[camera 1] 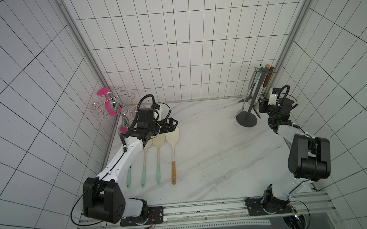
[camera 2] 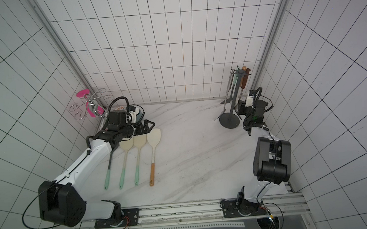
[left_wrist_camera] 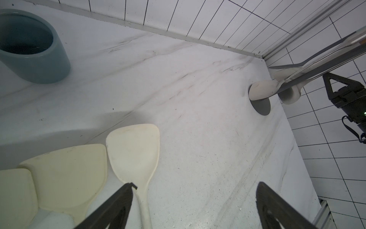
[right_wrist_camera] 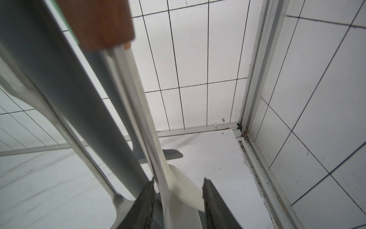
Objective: Take the spatula off the kitchen utensil rack
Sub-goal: Take off the spatula from the rack.
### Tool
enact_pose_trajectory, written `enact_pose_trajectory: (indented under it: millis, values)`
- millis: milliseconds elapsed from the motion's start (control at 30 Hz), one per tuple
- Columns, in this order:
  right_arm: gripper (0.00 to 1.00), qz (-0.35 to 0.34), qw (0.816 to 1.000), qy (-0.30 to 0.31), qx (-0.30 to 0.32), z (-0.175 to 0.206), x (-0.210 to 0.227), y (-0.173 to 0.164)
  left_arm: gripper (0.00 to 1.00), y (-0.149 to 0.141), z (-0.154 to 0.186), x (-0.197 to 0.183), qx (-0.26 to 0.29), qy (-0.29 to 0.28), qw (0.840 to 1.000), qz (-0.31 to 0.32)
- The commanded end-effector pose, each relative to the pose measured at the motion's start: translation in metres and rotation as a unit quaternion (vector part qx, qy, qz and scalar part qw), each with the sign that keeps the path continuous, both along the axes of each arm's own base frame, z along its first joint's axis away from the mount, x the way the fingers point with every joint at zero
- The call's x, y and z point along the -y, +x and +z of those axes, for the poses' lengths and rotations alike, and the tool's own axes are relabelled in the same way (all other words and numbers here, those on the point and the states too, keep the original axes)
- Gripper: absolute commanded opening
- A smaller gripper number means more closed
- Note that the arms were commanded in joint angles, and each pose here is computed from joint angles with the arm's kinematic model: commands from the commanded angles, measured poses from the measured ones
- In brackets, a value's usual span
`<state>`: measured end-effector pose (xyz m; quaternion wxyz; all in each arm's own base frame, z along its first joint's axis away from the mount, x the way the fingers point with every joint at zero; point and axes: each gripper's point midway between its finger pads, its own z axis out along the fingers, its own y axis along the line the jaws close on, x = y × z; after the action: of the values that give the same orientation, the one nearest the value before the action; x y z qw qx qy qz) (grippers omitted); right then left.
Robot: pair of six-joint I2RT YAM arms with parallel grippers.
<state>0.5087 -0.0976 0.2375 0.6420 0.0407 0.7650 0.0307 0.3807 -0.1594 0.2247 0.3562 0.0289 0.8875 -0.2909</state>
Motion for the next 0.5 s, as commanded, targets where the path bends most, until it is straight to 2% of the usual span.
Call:
enact_pose_trajectory:
  millis: [0,233,467]
  values:
    - [0.4,-0.012,0.998,-0.023,0.052,0.049,0.012,0.015,0.98,0.003,-0.001,0.002,0.007,-0.002,1.0,-0.005]
    - [0.4,0.006,0.998,-0.029,0.06,0.058,0.009,0.028,0.98,0.004,-0.002,0.002,0.006,-0.002,1.0,-0.004]
    - [0.36,-0.01,0.998,-0.042,0.054,0.054,0.016,0.04,0.98,0.004,-0.004,0.002,0.003,-0.002,1.0,-0.004]
